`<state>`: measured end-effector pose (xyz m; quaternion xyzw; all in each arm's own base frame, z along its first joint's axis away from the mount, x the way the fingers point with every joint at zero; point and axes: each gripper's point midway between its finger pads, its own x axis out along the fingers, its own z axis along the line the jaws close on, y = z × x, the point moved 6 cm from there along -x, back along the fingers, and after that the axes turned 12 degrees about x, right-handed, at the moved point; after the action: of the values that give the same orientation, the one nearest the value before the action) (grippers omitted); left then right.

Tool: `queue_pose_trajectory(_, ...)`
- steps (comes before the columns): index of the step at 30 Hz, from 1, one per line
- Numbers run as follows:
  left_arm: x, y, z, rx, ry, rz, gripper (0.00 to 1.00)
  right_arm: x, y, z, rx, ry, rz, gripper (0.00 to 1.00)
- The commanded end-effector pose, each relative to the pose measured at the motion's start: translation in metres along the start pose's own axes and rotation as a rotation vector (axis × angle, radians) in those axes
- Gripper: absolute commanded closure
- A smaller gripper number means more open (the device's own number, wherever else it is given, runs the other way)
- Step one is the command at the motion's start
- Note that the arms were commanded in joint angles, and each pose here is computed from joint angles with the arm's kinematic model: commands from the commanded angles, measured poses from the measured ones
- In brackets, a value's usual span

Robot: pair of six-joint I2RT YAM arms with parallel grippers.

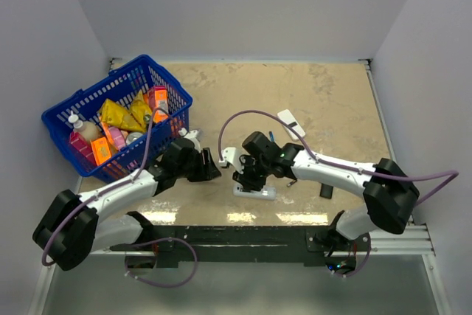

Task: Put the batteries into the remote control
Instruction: Load the battery cover into the remote control.

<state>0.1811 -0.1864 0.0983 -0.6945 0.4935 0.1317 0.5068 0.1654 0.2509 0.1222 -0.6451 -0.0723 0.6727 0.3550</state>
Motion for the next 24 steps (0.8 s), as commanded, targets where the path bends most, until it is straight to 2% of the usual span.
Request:
queue_pose_trajectory(1, -0.009, -0.012, 0.008, 0.022, -0.088, -0.062, 0.43, 0.005, -0.01, -0.002, -0.046, 0.019, -0.038, 1.0)
queue_pose_trajectory(6, -0.014, -0.011, 0.016, 0.016, -0.149, -0.074, 0.42, 0.007, -0.01, 0.001, -0.07, 0.04, -0.023, 1.0)
queue_pose_trajectory(24, -0.016, -0.013, 0.015, 0.027, -0.155, -0.081, 0.42, 0.009, -0.007, 0.005, -0.145, 0.097, 0.023, 1.0)
